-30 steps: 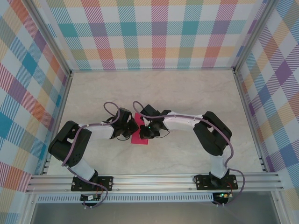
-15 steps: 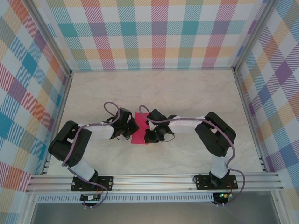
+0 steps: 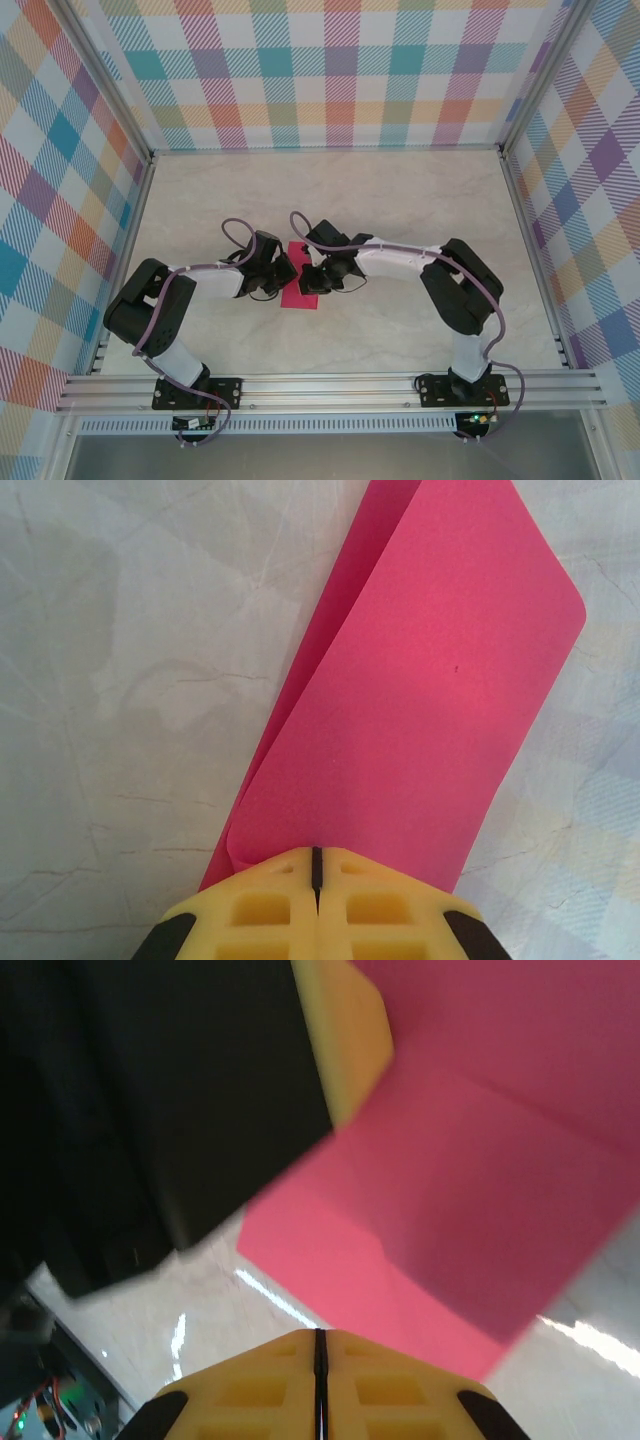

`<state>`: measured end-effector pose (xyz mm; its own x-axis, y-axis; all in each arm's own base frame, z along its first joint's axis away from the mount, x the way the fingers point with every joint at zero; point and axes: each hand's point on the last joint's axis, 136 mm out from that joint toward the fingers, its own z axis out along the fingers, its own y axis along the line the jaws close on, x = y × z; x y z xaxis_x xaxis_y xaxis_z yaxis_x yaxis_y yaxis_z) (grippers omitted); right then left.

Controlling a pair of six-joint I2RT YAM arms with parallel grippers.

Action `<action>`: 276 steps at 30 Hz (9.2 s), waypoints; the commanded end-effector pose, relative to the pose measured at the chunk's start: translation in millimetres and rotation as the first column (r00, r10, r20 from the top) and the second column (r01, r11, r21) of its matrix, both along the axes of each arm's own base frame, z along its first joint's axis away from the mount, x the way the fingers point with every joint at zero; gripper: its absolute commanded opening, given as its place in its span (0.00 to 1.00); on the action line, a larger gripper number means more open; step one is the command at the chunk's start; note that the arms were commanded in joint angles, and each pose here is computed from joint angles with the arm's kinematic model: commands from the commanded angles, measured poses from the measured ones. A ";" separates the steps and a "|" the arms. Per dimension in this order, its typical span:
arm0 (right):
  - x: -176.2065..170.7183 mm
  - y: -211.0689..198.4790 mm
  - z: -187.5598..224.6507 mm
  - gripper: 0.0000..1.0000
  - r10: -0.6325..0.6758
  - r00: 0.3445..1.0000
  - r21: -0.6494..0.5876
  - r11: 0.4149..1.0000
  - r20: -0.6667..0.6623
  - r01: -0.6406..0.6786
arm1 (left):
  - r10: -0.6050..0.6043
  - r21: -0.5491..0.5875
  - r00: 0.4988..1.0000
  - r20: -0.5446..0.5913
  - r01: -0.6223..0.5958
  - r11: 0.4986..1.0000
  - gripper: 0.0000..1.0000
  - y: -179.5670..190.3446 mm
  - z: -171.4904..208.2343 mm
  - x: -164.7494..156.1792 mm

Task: Fold a paper plane with a square sheet of paper (pick it up from the middle)
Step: Fold the triangle a second time at the center of the table, then turn over the paper at the center of the table, then third fold the triangle at the center of the table.

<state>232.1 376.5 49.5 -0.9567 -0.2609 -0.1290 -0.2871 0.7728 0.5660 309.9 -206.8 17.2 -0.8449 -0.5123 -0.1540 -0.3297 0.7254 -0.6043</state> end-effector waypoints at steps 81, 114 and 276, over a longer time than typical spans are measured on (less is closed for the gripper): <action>47.9 -34.1 -8.7 0.30 -0.042 0.996 -0.110 0.993 0.078 0.051 | -0.038 -0.178 0.997 0.073 0.051 0.983 0.48 11.0 45.9 -38.3; 21.7 -34.3 -1.1 0.19 0.049 0.997 -0.072 0.996 0.058 -0.044 | -0.059 -0.145 0.998 0.029 0.063 0.987 0.34 -0.8 31.1 -34.7; -20.1 -50.7 12.5 0.05 0.097 0.982 0.153 0.986 -0.159 -0.073 | -0.221 -0.065 0.968 0.123 0.230 0.971 0.36 -3.0 70.3 4.0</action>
